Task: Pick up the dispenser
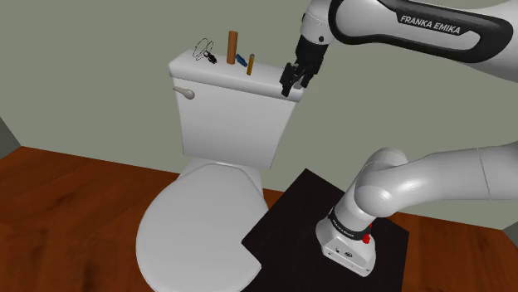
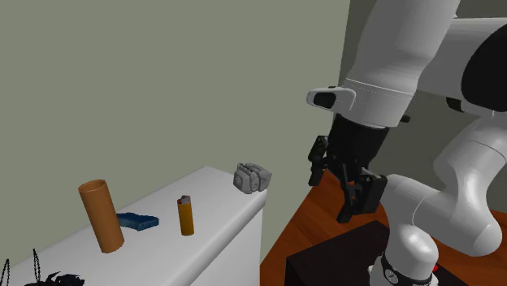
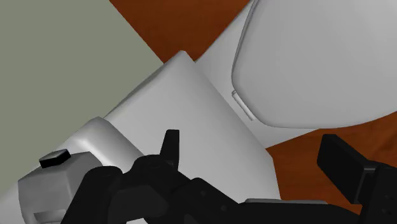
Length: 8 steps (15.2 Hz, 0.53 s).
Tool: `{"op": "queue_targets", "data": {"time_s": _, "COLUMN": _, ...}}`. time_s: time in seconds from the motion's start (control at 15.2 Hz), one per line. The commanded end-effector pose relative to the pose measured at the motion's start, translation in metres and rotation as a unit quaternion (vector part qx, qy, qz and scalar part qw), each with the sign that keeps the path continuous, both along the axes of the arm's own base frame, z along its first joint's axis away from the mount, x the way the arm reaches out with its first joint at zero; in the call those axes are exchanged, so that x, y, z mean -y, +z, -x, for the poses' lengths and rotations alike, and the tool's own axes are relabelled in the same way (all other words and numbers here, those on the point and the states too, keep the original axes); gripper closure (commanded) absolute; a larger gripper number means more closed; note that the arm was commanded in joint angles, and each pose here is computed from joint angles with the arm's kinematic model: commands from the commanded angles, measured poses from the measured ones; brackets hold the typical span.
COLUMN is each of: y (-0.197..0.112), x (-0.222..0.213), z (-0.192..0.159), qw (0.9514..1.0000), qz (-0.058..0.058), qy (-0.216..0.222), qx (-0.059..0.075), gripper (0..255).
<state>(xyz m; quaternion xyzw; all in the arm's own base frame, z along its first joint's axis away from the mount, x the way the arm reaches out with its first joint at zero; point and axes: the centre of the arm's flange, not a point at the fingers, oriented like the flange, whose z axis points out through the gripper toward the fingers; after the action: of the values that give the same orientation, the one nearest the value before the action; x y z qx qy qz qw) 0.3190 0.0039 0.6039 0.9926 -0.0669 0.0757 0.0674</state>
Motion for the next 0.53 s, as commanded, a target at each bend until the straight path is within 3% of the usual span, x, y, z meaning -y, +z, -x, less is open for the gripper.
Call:
{"op": "queue_targets", "data": {"time_s": 0.0, "y": 0.000, "x": 0.000, "z": 0.000, "qw": 1.0000, "qz": 0.000, "qy": 0.000, "qx": 0.000, "gripper": 0}}
{"op": "queue_targets", "data": {"time_s": 0.46, "y": 0.010, "x": 0.099, "z": -0.030, "qw": 0.9981, "qz": -0.041, "qy": 0.045, "qx": 0.013, "gripper": 0}}
